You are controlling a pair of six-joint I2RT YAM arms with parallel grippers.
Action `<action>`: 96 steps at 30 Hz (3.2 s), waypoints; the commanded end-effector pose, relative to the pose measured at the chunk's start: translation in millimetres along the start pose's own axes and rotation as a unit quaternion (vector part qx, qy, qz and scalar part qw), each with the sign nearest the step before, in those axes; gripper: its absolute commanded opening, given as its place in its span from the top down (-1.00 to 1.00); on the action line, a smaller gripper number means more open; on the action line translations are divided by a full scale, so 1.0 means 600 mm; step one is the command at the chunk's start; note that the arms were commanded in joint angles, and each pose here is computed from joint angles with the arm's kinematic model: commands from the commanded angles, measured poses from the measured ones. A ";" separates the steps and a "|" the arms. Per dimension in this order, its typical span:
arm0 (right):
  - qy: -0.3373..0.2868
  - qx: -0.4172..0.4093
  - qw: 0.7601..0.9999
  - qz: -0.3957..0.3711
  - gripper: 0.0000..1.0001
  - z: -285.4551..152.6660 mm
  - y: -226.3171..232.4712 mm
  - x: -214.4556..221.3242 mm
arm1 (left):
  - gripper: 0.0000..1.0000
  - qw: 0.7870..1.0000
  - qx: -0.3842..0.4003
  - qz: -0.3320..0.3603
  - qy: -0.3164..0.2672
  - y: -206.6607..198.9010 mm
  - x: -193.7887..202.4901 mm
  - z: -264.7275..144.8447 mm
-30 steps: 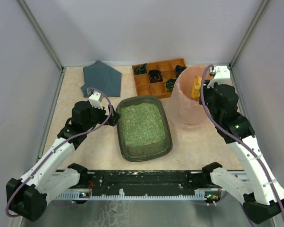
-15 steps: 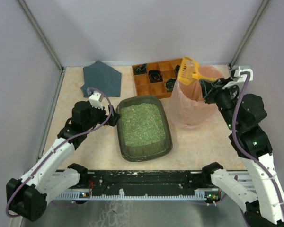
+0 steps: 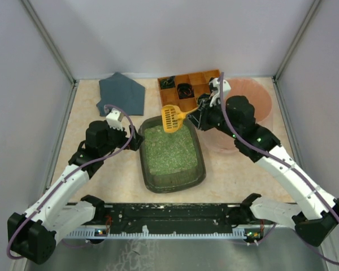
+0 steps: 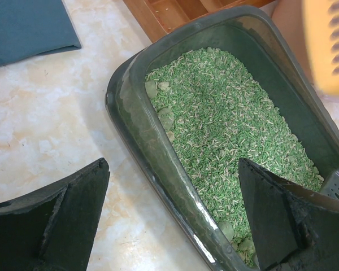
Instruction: Clean the litter box
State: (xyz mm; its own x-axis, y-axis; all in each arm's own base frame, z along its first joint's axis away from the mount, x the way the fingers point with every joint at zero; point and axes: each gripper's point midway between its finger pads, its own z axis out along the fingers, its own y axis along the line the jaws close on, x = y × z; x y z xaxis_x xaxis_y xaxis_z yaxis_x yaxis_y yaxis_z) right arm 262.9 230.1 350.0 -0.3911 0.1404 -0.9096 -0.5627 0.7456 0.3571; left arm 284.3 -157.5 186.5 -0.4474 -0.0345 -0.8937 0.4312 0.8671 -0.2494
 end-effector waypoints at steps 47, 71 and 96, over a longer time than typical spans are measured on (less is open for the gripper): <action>0.139 0.218 0.948 0.187 1.00 0.187 -0.105 0.315 | -1.00 1.000 0.017 -0.001 0.016 -0.006 0.010 0.009; 0.164 0.119 0.932 0.300 1.00 0.204 -0.075 0.446 | -1.00 1.000 0.016 -0.002 0.021 -0.004 0.015 0.012; -0.015 0.059 0.933 0.353 1.00 0.118 -0.085 0.339 | -1.00 1.000 0.019 -0.003 0.025 -0.006 0.017 0.015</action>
State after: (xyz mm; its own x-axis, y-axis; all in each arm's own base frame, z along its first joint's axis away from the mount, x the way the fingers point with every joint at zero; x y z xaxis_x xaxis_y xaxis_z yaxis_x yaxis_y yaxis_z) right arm 256.5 272.9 108.1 -0.6730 0.5912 -0.4445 -0.0414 0.5699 0.8207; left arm 282.7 -163.8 169.8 -0.5018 -0.0108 -0.8649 0.4447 0.8544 -0.2687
